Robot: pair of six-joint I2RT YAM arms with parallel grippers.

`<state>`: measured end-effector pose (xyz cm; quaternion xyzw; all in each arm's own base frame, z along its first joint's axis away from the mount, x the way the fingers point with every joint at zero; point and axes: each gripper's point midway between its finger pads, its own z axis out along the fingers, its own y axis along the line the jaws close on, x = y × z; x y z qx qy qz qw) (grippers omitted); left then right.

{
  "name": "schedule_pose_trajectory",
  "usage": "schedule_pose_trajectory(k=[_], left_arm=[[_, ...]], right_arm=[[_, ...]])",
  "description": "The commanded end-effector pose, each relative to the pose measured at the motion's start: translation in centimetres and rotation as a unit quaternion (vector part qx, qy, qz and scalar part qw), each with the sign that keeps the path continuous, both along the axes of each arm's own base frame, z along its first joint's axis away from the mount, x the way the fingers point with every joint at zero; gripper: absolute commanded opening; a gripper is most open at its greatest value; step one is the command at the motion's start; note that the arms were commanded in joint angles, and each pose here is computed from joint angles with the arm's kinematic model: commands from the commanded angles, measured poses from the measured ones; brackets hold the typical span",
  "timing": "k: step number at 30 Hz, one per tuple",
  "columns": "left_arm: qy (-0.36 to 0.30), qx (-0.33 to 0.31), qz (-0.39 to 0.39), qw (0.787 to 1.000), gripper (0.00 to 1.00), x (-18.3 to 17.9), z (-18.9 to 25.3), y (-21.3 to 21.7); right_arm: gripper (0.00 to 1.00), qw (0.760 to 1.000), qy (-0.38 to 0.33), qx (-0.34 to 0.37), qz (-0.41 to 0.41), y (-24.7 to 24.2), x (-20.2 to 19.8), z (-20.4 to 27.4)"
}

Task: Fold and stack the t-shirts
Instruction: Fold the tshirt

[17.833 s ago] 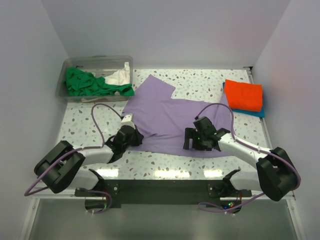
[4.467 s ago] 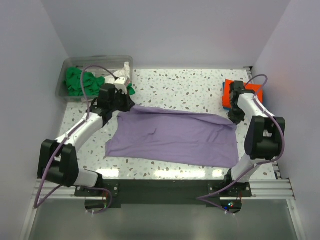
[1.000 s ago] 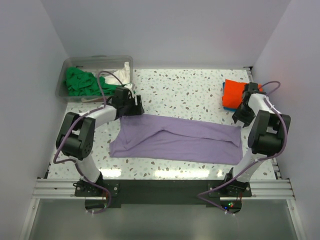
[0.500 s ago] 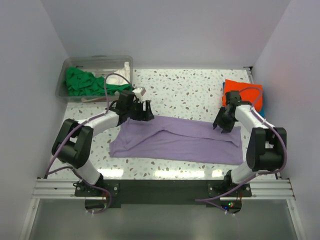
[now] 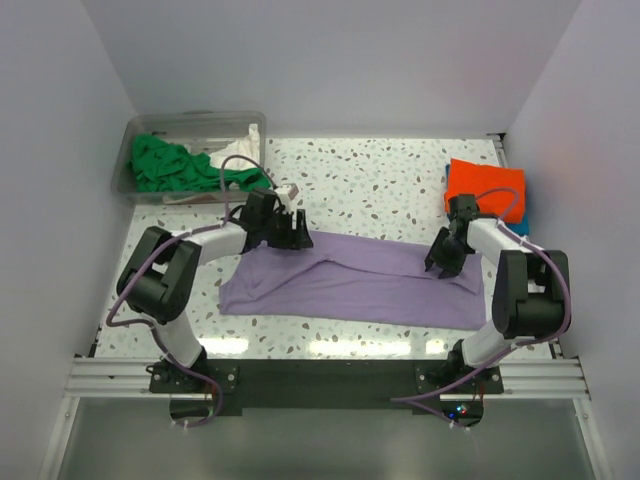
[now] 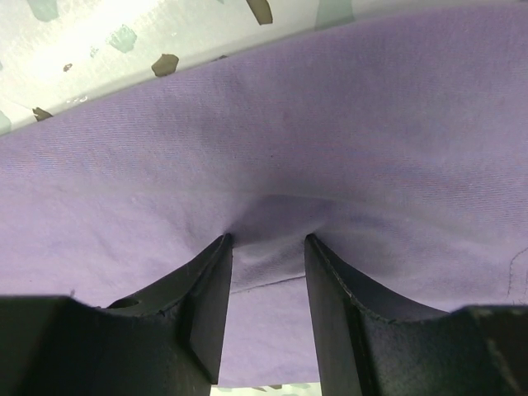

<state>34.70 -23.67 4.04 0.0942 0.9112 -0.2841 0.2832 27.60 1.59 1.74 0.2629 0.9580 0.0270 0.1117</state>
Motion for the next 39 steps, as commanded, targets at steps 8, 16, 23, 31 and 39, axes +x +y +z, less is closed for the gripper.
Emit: schedule_pose_trajectory(k=[8,16,23,31,39], left_arm=[[-0.01,-0.017,-0.019,1.0,0.57,0.3,0.3,-2.0],[0.0,-0.014,-0.021,1.0,0.39,-0.5,0.3,-2.0],[0.015,-0.009,-0.025,1.0,0.18,-1.6,-0.4,-2.0],[0.017,-0.012,-0.032,0.999,0.0,-2.4,0.0,-2.3],[0.022,-0.038,-0.034,0.998,0.0,-4.9,1.9,-2.7]], right_arm=[[0.43,1.0,0.007,0.005,-0.004,0.1,-0.4,-1.1],[0.42,1.0,0.018,0.004,-0.002,0.1,-0.7,-1.8],[0.41,1.0,0.022,0.004,-0.002,0.0,-0.7,-2.1],[0.4,1.0,0.027,0.004,0.001,0.1,-0.8,-2.5],[0.4,0.999,0.032,0.003,0.003,0.1,-1.1,-2.8]])
